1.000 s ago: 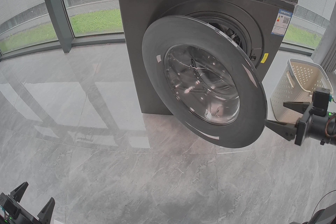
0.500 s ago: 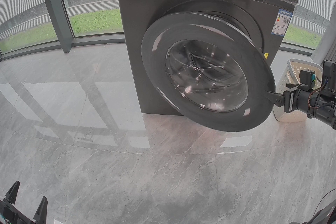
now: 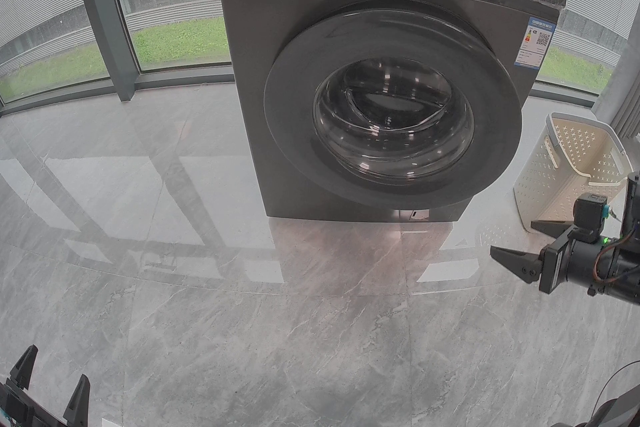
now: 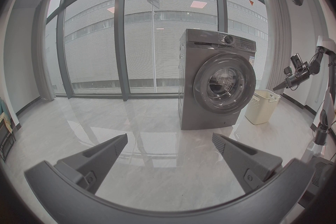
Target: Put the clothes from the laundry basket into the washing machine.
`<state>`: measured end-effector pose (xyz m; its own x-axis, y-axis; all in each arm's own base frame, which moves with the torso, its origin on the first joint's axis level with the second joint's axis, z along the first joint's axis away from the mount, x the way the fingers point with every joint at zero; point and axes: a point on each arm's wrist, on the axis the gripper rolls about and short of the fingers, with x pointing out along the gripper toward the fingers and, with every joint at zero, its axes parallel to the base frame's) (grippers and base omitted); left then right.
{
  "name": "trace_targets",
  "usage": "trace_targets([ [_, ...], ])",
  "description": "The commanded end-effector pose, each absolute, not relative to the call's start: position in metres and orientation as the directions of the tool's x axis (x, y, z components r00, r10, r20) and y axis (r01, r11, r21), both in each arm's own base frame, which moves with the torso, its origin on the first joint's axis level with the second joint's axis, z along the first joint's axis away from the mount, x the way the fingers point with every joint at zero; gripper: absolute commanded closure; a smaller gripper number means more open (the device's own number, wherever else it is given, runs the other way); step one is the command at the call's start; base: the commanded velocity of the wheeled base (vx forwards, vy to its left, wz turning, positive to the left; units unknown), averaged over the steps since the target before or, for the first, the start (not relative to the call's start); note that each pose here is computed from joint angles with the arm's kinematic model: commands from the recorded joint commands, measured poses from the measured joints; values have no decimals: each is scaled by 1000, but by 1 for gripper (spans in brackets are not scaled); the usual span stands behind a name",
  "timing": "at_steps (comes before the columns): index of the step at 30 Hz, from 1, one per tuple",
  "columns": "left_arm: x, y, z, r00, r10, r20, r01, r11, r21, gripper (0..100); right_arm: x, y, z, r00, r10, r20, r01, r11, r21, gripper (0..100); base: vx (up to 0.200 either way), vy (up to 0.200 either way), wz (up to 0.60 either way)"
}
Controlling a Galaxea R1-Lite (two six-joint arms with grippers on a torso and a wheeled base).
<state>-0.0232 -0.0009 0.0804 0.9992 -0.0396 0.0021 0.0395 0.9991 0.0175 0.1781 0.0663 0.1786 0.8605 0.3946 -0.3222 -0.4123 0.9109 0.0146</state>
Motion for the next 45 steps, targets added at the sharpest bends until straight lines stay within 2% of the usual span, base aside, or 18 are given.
trace_targets([
  [1,-23,-1,76,999,-38,-3,38,999,17,0,158,84,176,789,528,-315,-506,848,157,0,0,-200,0],
  [5,-23,-1,76,999,-38,-3,38,999,17,0,161,87,177,790,534,-302,-501,846,185,0,0,-200,0],
  [11,-23,-1,76,999,-38,-3,38,999,20,0,176,97,179,805,550,-224,-520,835,183,0,0,-167,0],
  [16,-23,-1,76,999,-40,-3,40,999,17,0,177,116,177,772,612,-169,-586,789,182,0,0,0,0],
  [32,-23,-1,76,999,-40,-3,40,999,17,0,202,136,182,788,608,-96,-588,790,171,0,200,0,0],
  [45,-23,-1,76,999,-37,-3,37,999,17,0,223,144,199,804,594,-31,-583,796,162,0,200,0,0],
])
